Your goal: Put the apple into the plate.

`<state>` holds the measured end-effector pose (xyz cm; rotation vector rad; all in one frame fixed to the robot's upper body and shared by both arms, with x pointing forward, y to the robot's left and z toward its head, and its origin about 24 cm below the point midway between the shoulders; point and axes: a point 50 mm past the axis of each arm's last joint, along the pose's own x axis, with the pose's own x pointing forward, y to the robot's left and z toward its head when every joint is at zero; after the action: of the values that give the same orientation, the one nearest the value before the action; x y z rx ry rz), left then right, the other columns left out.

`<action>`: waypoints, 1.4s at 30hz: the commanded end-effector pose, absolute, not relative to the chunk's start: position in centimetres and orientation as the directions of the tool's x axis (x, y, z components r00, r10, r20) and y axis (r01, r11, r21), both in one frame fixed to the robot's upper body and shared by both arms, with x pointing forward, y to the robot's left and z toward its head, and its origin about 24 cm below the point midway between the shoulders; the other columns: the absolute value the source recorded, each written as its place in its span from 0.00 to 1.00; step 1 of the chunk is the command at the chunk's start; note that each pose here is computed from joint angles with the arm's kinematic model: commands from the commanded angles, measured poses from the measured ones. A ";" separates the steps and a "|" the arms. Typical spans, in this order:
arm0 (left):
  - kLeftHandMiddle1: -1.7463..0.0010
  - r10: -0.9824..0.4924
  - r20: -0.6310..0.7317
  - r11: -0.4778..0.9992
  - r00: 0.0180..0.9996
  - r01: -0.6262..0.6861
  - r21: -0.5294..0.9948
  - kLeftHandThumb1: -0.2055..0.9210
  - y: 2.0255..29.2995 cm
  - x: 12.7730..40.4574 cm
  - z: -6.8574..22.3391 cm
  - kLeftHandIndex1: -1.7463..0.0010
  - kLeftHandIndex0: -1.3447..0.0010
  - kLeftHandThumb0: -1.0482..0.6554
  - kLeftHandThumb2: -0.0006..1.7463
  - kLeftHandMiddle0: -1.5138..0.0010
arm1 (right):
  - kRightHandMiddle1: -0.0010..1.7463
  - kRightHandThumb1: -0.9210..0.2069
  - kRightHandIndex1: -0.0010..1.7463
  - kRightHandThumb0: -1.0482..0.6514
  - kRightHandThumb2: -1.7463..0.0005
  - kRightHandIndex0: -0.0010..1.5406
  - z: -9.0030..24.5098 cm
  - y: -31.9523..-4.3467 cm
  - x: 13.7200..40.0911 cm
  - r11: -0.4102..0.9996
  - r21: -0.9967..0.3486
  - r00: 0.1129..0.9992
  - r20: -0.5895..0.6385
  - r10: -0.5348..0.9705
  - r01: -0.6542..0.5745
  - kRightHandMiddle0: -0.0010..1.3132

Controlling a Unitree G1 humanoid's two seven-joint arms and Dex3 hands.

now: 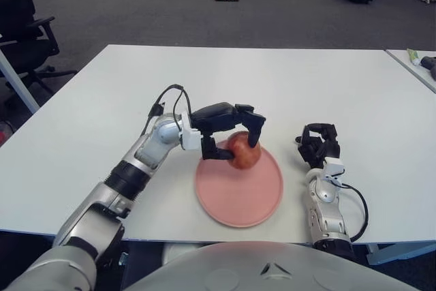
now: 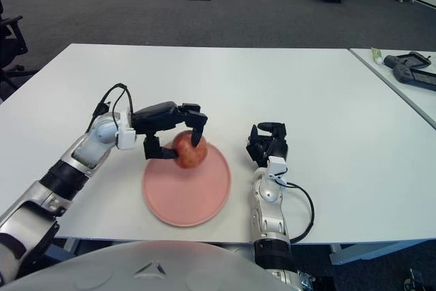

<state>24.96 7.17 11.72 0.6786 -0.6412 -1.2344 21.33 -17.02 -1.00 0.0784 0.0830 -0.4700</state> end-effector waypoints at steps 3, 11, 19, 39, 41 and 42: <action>0.06 -0.990 0.000 0.096 0.141 0.676 0.731 0.23 7.5 24.2 11.8 0.00 0.57 0.61 0.91 0.43 | 1.00 0.10 0.84 0.40 0.61 0.32 -2.1 -16.3 20.9 0.879 0.075 0.874 -0.181 -0.452 0.470 0.20; 0.06 -0.998 -0.023 0.023 0.056 0.701 0.713 0.22 7.4 23.4 11.7 0.00 0.56 0.61 0.92 0.43 | 1.00 0.11 0.84 0.40 0.60 0.33 -2.0 -16.3 20.8 0.874 0.078 0.869 -0.179 -0.461 0.479 0.20; 0.06 -0.999 -0.030 -0.033 -0.018 0.735 0.677 0.20 7.2 23.0 11.7 0.00 0.54 0.61 0.94 0.43 | 1.00 0.11 0.83 0.40 0.60 0.32 -2.0 -16.4 20.8 0.874 0.079 0.869 -0.180 -0.461 0.480 0.20; 0.05 -0.997 -0.070 -0.078 -0.043 0.750 0.657 0.20 6.6 22.5 10.5 0.00 0.55 0.61 0.94 0.43 | 1.00 0.10 0.84 0.40 0.61 0.31 -2.0 -16.5 20.8 0.884 0.073 0.879 -0.168 -0.445 0.462 0.20; 0.05 -0.998 -0.052 -0.059 -0.033 0.742 0.668 0.20 6.5 22.5 10.4 0.00 0.55 0.61 0.93 0.43 | 1.00 0.10 0.84 0.40 0.61 0.31 -2.0 -16.5 20.8 0.885 0.068 0.879 -0.168 -0.445 0.461 0.20; 0.05 -0.999 -0.037 -0.044 -0.025 0.735 0.677 0.21 6.5 22.5 10.4 0.00 0.56 0.61 0.93 0.43 | 1.00 0.10 0.84 0.40 0.61 0.31 -2.0 -16.5 20.8 0.885 0.066 0.879 -0.169 -0.446 0.462 0.20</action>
<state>22.33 6.54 10.29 0.6005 -0.5244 -1.5695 21.33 -17.06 -0.91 0.0773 0.0825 -0.4642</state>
